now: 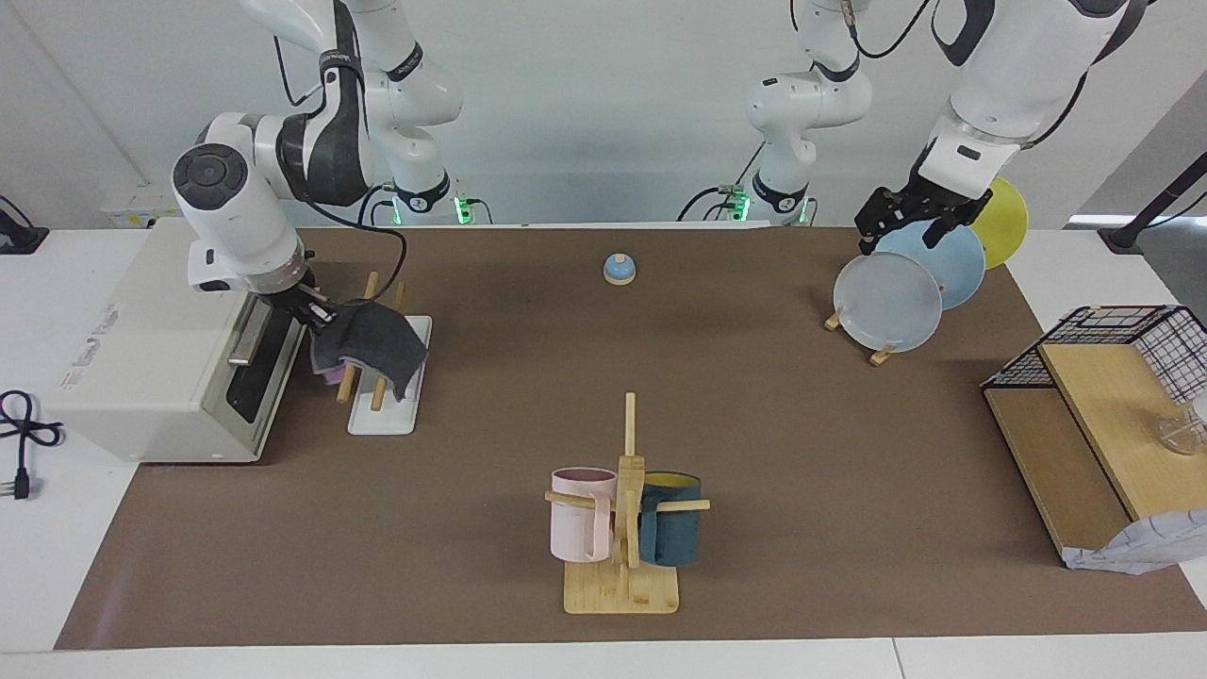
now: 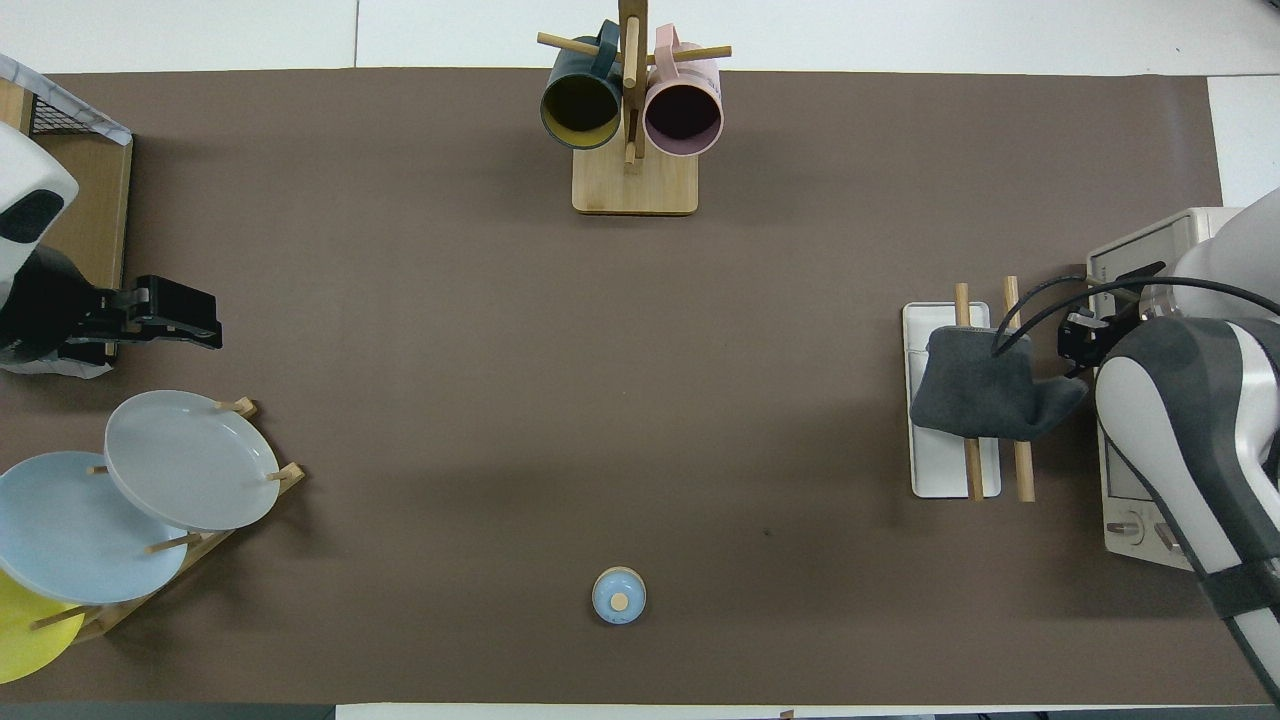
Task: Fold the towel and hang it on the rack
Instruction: 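Drape the towel over the wooden rods with the right gripper, then open the right gripper and withdraw it from the towel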
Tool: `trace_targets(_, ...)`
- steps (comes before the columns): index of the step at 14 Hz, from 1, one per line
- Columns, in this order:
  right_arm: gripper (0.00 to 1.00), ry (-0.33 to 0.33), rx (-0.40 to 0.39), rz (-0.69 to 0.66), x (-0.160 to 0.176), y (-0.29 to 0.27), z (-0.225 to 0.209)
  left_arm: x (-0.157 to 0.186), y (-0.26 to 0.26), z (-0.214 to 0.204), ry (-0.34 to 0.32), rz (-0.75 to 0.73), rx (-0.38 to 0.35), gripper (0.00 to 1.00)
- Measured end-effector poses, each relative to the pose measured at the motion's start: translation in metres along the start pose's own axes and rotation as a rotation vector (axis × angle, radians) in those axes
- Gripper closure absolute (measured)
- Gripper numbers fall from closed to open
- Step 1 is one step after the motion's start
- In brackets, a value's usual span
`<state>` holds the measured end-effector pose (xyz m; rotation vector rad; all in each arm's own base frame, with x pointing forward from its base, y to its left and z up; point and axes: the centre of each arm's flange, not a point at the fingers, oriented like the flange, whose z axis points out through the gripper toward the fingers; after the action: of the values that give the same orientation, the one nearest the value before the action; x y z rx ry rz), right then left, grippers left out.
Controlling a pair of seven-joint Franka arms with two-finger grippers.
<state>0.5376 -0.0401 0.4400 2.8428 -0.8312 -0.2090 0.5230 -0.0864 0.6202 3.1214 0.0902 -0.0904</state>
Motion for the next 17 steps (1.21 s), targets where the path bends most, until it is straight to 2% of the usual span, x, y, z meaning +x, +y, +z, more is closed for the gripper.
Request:
trace_targets(2, 0.33, 0.001, 0.0, -0.006, 0.0, 0.0, 0.0, 0.0, 0.0, 0.0, 0.0, 0.005, 0.0, 0.0)
trace_targets(5, 0.01, 0.011, 0.006, -0.051, -0.001, -0.002, -0.004, 0.0, 0.0, 0.0, 0.0, 0.016, 0.0, 0.0)
trace_targets(8, 0.0, 0.042, 0.024, -0.128, 0.003, -0.002, -0.02, 0.0, 0.0, 0.0, 0.0, 0.018, 0.0, 0.0)
trace_targets(12, 0.0, 0.092, 0.089, -0.143, 0.004, -0.003, -0.066, 0.0, 0.0, -0.001, 0.004, 0.017, 0.0, 0.0)
trace_targets(17, 0.0, 0.059, 0.067, -0.303, -0.008, 0.017, -0.14, -0.001, -0.004, -0.004, 0.01, 0.01, -0.002, 0.0)
